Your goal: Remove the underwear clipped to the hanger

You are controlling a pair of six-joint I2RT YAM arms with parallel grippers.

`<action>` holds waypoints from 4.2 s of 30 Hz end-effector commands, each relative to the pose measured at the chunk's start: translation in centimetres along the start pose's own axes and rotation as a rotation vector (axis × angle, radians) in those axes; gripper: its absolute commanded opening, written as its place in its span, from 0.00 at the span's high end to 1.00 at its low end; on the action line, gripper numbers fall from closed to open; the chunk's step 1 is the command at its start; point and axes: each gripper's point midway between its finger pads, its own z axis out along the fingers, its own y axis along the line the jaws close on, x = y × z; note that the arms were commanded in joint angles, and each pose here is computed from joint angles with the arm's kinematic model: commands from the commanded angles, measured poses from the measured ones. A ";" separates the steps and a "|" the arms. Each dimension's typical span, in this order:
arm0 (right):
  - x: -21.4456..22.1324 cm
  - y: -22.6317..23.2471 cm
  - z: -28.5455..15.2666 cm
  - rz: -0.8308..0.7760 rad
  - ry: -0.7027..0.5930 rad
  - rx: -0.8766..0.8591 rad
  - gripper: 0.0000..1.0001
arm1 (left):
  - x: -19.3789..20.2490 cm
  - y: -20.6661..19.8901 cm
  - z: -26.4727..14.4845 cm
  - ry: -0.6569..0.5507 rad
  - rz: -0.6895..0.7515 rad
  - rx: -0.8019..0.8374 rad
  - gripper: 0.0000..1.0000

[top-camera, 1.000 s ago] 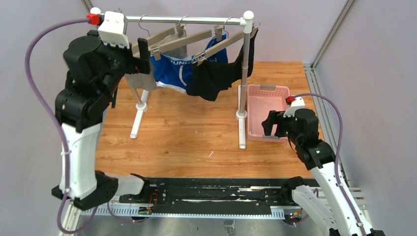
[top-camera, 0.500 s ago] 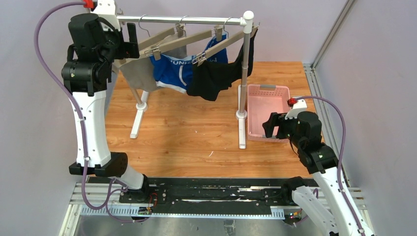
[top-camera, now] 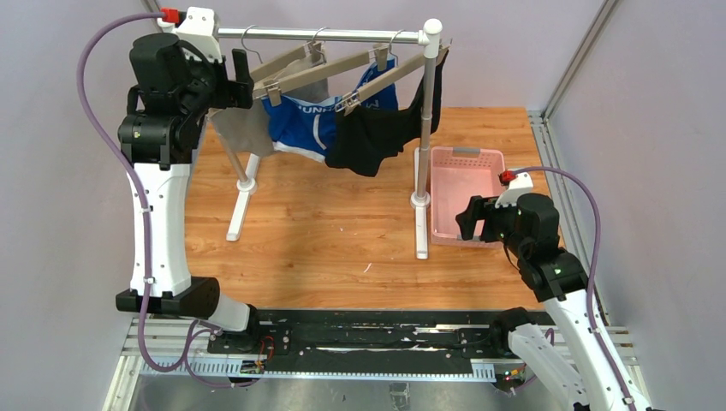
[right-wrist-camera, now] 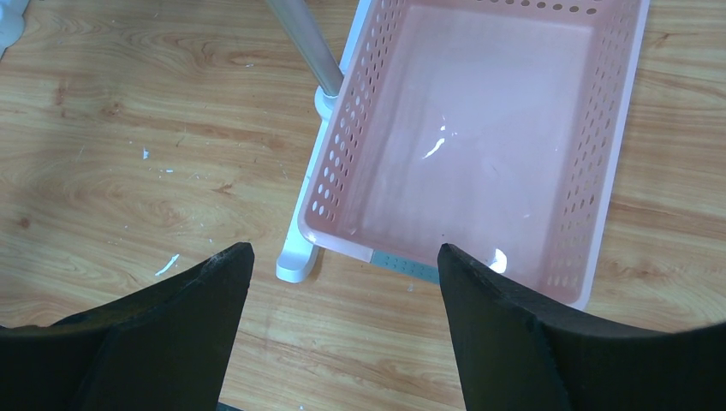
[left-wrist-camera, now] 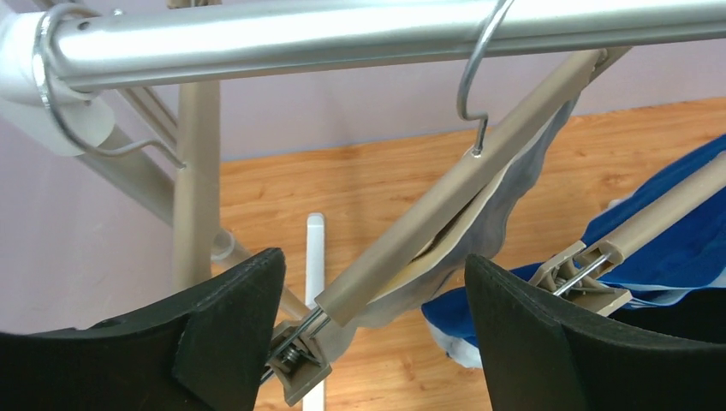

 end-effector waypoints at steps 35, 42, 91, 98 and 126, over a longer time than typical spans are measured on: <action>-0.2 1.1 0.2 0.005 -0.025 -0.054 0.19 | 1.2 -3.4 3.5 -0.011 -0.020 0.198 1.00; 0.2 0.7 0.3 0.002 -0.022 -0.040 0.19 | -2.0 -3.7 2.3 -0.100 -0.025 0.217 1.00; -2.5 3.9 5.3 -0.012 0.014 -0.199 0.18 | 25.7 -13.3 -15.2 0.660 -0.054 0.513 1.00; -4.5 8.0 4.0 -0.062 -0.017 -0.439 0.18 | 26.0 -16.4 -18.2 0.641 -0.085 0.766 1.00; -8.2 18.1 -5.3 -0.177 -0.101 -1.180 0.18 | 20.2 -22.8 -20.2 0.358 -0.023 1.376 1.00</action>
